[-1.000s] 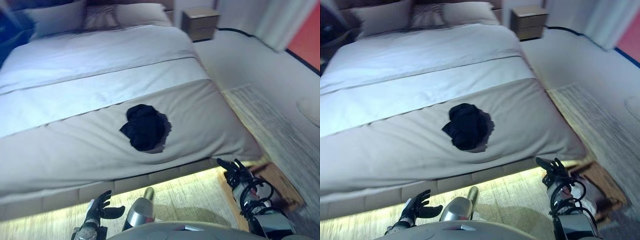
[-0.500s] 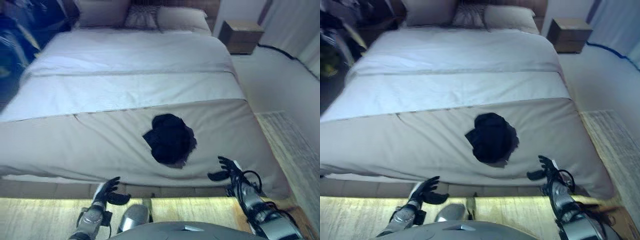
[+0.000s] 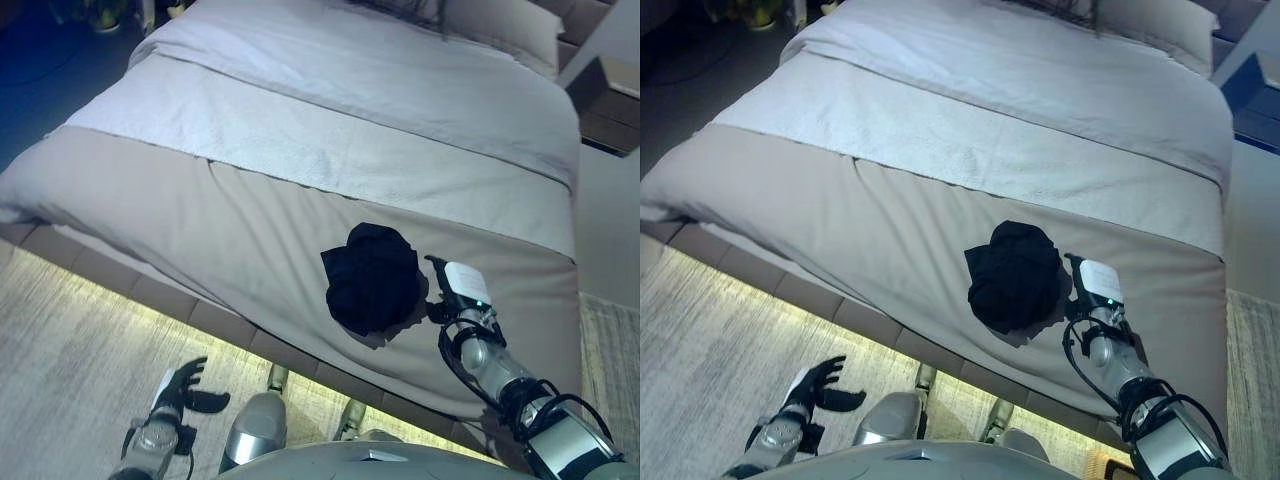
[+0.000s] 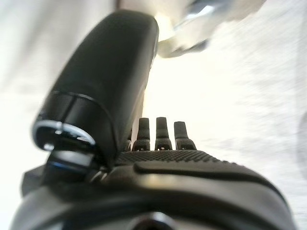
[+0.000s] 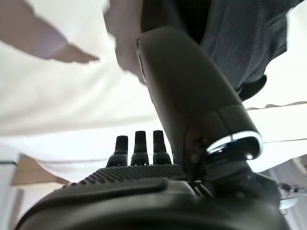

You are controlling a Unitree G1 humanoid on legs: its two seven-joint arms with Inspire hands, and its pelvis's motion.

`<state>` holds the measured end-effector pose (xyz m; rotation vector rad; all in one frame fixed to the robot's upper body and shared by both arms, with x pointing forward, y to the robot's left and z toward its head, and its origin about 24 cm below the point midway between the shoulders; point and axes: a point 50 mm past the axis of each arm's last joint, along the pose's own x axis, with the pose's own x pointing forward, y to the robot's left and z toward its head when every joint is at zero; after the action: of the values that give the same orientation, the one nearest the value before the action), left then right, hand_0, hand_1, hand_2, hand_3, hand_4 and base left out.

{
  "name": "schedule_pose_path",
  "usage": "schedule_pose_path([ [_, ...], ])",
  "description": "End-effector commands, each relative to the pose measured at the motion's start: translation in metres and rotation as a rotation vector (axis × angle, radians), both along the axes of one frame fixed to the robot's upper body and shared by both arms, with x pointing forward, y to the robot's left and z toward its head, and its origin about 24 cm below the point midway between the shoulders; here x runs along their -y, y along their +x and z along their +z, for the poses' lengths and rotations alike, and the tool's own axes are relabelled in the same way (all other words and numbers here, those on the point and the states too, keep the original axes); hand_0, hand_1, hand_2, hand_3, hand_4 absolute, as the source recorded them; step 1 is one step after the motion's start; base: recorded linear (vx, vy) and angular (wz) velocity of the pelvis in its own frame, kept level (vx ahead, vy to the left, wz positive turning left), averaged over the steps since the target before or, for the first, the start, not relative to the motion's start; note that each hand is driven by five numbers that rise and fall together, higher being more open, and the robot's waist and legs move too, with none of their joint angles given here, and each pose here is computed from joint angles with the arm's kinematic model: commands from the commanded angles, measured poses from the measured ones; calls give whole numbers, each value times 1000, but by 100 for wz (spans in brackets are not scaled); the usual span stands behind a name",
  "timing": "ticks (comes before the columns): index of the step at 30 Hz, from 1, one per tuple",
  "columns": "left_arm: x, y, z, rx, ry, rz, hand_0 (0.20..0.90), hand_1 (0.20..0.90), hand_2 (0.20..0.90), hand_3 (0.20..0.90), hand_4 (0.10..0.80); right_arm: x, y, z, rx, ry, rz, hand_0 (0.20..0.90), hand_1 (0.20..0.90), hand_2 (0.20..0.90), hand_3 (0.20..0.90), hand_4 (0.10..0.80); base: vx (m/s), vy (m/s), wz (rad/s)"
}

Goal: Pick up the clothes from the bed and place them into the basket

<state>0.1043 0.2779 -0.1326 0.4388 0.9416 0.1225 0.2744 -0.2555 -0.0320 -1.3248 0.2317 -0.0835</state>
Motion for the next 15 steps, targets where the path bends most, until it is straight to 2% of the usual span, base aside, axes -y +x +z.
schedule_pose_path([
  [1, -6, 44, 21, 172, -10, -38, 900, 900, 900, 900, 800, 13, 45, 65, 235, -119, 20, 900, 900, 900, 900, 800, -33, -101, 20],
  [12, -5, 65, 37, 276, -22, -111, 900, 900, 900, 900, 800, 19, 88, 130, 345, -176, -26, 900, 900, 900, 900, 800, 4, -42, 24],
  [15, -7, 70, 42, 304, -19, -111, 900, 900, 900, 900, 800, 17, 96, 137, 293, -166, -47, 900, 900, 900, 900, 800, 56, -40, 10],
])
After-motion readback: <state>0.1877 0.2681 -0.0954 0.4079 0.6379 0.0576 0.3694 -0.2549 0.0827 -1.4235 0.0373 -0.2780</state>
